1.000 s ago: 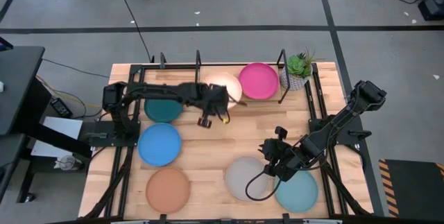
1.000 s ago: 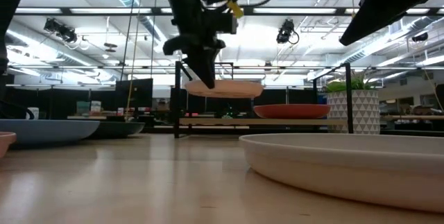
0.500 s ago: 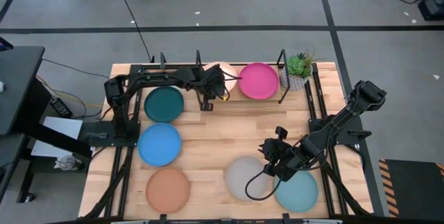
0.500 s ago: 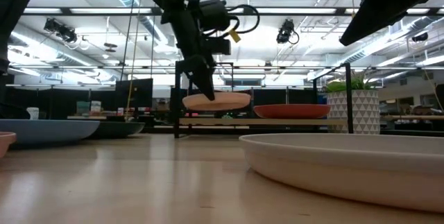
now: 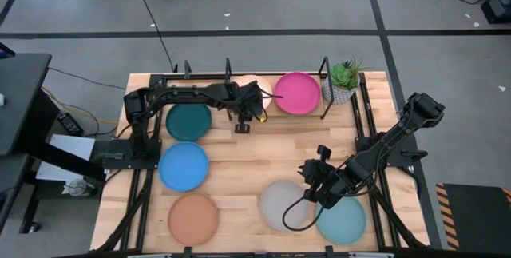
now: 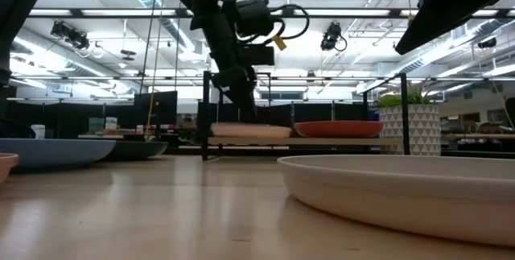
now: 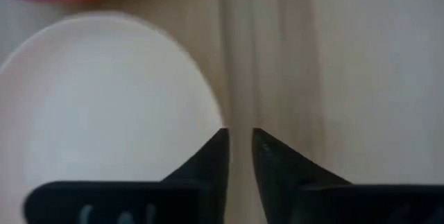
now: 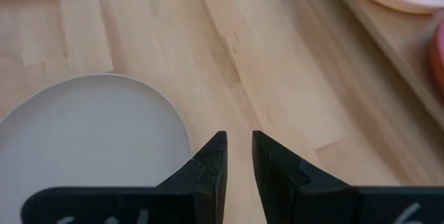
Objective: Place and stack plates onto a shelf
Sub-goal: Put the white plate on the shelf, then stack the blue plate on the pink plate on the shelf
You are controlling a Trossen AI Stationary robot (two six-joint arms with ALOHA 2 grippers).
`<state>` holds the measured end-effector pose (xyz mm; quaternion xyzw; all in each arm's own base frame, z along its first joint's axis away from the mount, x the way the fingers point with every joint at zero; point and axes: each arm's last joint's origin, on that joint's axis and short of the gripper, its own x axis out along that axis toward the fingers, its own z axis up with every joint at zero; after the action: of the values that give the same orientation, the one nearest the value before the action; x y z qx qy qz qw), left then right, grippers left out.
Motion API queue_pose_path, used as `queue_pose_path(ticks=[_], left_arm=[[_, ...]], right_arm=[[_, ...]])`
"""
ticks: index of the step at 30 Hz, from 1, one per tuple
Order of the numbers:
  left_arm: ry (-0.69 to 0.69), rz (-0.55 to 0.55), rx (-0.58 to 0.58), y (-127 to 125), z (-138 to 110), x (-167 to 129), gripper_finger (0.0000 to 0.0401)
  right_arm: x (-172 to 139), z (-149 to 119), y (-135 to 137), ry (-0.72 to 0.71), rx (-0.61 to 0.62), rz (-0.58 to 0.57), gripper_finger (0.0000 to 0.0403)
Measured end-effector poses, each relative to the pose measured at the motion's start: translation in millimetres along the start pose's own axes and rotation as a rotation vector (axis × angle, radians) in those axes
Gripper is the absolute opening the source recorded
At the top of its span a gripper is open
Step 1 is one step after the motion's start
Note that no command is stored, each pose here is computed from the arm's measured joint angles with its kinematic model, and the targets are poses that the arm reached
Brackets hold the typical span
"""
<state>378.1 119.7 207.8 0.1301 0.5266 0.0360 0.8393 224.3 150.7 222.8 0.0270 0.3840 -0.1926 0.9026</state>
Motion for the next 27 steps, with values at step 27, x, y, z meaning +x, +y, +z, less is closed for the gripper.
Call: queue_pose_path(ticks=[27], left_arm=[[0.208, 0.144, -0.168, -184, 6, -86, 0.0144]], right_arm=[[26, 0, -16, -0.159, -0.416, -0.242, 0.0075]])
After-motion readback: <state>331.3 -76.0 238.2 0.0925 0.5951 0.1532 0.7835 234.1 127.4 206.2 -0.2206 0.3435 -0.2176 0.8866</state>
